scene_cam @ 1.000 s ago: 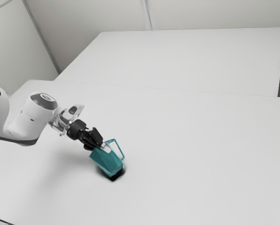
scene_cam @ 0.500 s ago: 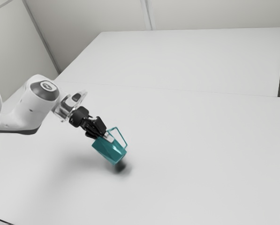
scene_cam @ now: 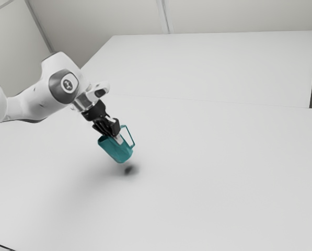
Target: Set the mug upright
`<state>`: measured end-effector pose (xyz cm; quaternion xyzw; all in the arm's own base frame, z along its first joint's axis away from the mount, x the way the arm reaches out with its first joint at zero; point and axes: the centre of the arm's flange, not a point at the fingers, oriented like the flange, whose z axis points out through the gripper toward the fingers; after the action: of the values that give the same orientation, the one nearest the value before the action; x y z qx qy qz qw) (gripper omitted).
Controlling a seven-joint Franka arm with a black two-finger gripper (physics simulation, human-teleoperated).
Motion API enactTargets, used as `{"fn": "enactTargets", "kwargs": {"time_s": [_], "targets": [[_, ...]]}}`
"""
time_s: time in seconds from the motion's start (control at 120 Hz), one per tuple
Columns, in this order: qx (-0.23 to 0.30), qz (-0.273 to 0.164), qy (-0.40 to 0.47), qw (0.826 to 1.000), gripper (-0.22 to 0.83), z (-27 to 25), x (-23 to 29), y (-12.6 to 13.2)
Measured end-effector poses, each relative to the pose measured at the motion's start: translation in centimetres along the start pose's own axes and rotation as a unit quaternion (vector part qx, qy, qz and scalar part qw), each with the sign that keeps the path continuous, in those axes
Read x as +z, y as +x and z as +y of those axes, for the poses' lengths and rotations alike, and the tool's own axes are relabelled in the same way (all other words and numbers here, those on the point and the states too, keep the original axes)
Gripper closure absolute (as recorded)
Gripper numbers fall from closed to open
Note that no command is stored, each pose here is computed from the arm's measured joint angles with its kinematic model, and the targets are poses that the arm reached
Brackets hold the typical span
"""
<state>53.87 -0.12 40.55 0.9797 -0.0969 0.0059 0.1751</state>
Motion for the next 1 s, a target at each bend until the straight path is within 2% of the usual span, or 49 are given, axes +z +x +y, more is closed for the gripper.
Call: {"fn": "enactTargets", "kwargs": {"time_s": [0.275,0.467,0.592,0.833,1.0], "targets": [[0.034,-0.038,0.127,0.991,0.79,5.7,2.9,1.2],[0.049,-0.039,0.181,0.982,0.78,10.8,5.2,1.6],[0.020,-0.028,0.194,0.980,0.78,10.8,5.0,1.8],[-0.073,-0.017,0.205,0.976,0.78,5.9,4.4,2.0],[-0.088,-0.014,0.206,0.974,0.78,7.0,5.1,2.1]]}}
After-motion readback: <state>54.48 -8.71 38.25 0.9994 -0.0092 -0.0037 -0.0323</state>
